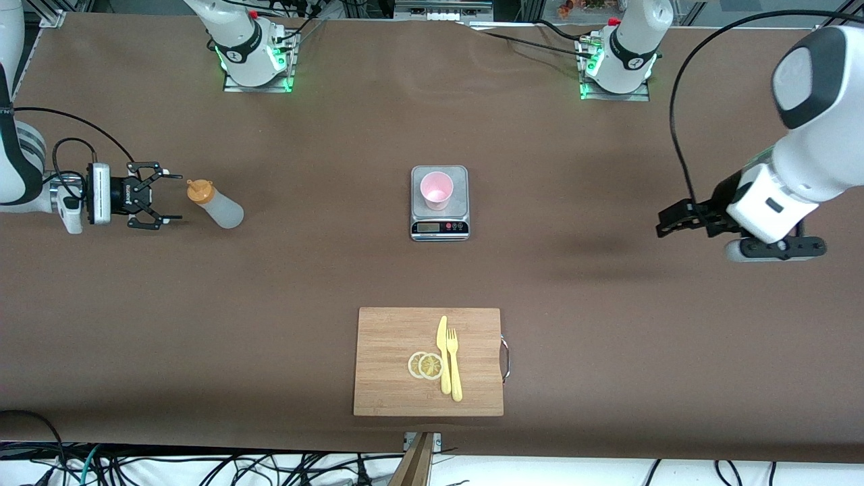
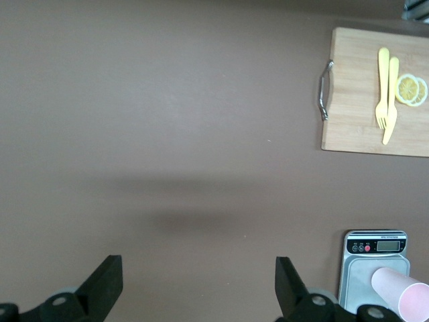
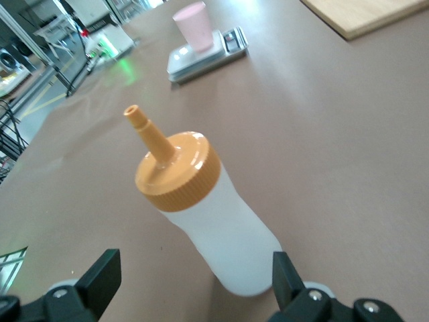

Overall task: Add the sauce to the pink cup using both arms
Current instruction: 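Grasp the white squeeze bottle with the right gripper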

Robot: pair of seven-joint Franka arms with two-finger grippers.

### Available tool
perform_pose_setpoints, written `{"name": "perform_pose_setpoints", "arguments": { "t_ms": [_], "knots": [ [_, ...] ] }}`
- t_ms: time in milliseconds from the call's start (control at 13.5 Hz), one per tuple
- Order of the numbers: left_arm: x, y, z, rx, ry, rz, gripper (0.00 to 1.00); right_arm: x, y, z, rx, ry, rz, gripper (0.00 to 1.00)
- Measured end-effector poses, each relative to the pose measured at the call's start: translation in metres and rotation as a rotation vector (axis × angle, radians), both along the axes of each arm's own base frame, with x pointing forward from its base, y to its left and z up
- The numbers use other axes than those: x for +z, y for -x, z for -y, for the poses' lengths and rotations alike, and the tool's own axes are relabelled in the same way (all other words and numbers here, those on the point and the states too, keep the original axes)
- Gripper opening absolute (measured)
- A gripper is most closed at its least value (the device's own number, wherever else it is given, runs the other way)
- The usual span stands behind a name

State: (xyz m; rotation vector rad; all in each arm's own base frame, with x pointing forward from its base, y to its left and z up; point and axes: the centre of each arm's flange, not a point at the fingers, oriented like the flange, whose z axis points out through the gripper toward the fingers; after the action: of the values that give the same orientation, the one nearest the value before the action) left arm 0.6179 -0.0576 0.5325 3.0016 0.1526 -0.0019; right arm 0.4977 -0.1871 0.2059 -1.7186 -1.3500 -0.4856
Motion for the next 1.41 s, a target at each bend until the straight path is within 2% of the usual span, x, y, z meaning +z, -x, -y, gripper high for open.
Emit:
{"name": "perform_pose_setpoints", "arguments": {
  "t_ms": [371, 964, 1335, 1409],
  "knots": [
    [0.019, 0.008, -0.061, 0.084, 0.006, 0.005, 1.0, -0.031, 0.002, -0.012, -0.009, -0.093, 0.039, 1.0],
    [0.023, 0.023, -0.077, 0.118, 0.008, -0.073, 1.0, -0.052, -0.005, -0.041, 0.032, -0.196, 0.142, 1.0],
    [0.023, 0.024, -0.055, 0.074, -0.064, -0.077, 1.0, -0.066, 0.006, -0.048, 0.043, -0.229, 0.131, 0.98],
    [0.023, 0.024, -0.049, 0.066, -0.07, -0.076, 1.0, -0.066, 0.007, -0.048, 0.043, -0.23, 0.131, 0.9]
  ]
}}
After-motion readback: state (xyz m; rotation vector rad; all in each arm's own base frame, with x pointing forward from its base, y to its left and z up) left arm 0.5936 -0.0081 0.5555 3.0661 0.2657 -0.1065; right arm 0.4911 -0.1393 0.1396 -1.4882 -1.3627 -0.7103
